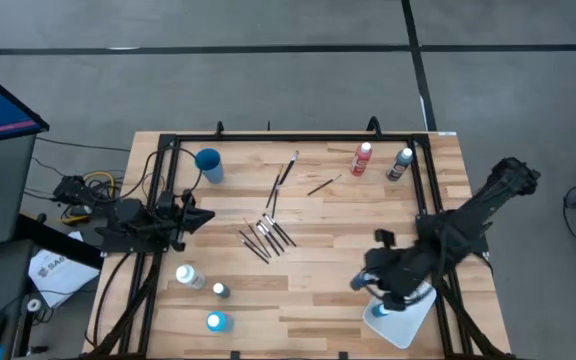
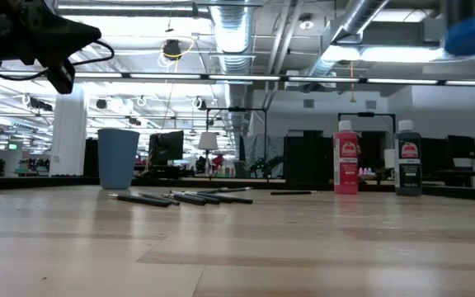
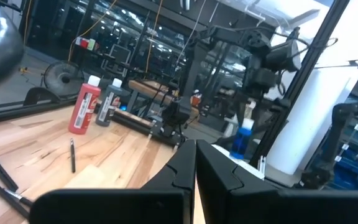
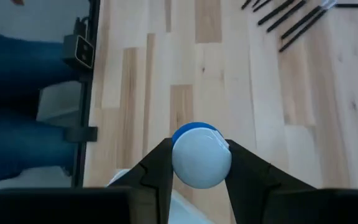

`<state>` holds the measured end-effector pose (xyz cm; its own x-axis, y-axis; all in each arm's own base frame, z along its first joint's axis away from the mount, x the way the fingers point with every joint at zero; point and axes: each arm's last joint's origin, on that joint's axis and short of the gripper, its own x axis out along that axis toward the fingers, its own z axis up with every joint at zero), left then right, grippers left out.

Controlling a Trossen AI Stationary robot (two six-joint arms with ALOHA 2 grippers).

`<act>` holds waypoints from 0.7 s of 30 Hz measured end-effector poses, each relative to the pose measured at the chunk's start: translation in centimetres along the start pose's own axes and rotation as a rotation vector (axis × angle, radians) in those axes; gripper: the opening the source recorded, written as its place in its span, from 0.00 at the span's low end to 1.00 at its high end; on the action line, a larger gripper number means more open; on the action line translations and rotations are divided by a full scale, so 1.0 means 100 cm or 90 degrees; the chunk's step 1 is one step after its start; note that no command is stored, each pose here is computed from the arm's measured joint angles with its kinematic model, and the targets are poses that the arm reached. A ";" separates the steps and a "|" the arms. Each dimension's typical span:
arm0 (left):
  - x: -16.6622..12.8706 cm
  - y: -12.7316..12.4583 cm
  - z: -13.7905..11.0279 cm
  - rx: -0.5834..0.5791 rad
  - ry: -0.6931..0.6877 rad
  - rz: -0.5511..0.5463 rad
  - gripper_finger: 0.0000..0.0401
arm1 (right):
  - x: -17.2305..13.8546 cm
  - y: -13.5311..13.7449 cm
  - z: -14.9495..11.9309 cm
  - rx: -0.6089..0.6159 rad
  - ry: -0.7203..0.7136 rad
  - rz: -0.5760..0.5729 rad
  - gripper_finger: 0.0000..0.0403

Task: Pick & Place Paint Supplies
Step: Put the small blue paint bottle into the white bin

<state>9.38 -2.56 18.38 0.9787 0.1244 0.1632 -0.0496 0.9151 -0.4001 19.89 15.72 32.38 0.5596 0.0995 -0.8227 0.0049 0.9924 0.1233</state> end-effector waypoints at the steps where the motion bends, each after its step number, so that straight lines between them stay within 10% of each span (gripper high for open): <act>1: 0.000 0.000 0.000 -0.001 -0.001 0.000 0.01 | -0.006 0.001 -0.005 0.009 -0.005 -0.007 0.26; 21: 0.000 0.000 0.001 -0.003 -0.005 -0.002 0.01 | -0.015 0.019 -0.061 0.162 0.139 -0.149 0.27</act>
<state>9.38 -2.56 18.47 0.9773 0.1250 0.1710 -0.0462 0.9136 -0.4039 14.02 17.88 30.48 0.3306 -0.0865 -0.9398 0.3320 0.9428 0.0300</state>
